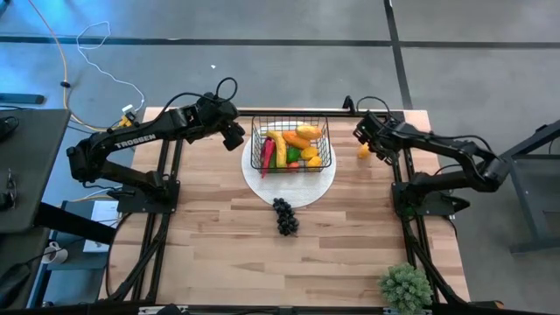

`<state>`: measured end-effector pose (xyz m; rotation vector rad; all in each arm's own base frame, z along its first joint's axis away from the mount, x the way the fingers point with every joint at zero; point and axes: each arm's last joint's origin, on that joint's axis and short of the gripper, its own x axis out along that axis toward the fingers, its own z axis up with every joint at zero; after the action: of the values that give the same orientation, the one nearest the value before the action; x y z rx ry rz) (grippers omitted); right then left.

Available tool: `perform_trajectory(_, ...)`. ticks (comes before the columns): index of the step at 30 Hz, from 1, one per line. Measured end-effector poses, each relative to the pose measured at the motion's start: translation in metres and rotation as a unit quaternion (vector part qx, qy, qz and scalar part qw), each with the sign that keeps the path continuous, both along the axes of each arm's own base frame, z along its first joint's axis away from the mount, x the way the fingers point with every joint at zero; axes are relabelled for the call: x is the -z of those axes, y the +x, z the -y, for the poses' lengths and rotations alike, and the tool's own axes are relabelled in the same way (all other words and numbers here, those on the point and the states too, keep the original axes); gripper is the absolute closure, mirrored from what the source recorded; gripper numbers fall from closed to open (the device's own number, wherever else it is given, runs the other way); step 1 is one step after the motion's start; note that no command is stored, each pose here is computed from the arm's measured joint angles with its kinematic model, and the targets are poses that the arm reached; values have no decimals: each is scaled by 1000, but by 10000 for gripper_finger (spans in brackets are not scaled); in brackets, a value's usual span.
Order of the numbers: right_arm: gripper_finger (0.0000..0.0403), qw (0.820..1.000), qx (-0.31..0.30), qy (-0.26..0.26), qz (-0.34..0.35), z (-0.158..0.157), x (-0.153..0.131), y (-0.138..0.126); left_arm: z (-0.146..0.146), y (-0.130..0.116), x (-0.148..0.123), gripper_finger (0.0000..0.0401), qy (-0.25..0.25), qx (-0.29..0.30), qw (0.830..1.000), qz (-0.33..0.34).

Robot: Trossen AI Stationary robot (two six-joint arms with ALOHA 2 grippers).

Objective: Build produce basket
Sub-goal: Put the yellow lemon into the wire basket

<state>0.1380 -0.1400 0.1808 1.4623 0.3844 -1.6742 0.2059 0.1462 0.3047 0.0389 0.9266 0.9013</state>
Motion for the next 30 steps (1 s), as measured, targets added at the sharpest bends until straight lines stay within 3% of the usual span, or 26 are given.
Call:
perform_trajectory(10, 173, 998, -2, 47, -31, 12, 31, 12, 0, 0, 0, 192, 0, 0, 1000, 0)
perform_trajectory(17, 246, 997, -31, 57, -41, 14, 35, 15, 0, 0, 0, 192, 0, 0, 1000, 0)
perform_trajectory(24, 253, 993, -112, 24, -18, 20, 9, 26, 0, 0, 0, 192, 0, -1, 1000, 1)
perform_trajectory(30, 254, 981, -187, -49, 10, 26, -36, 47, -2, 2, -3, 192, 8, -8, 1000, 25)
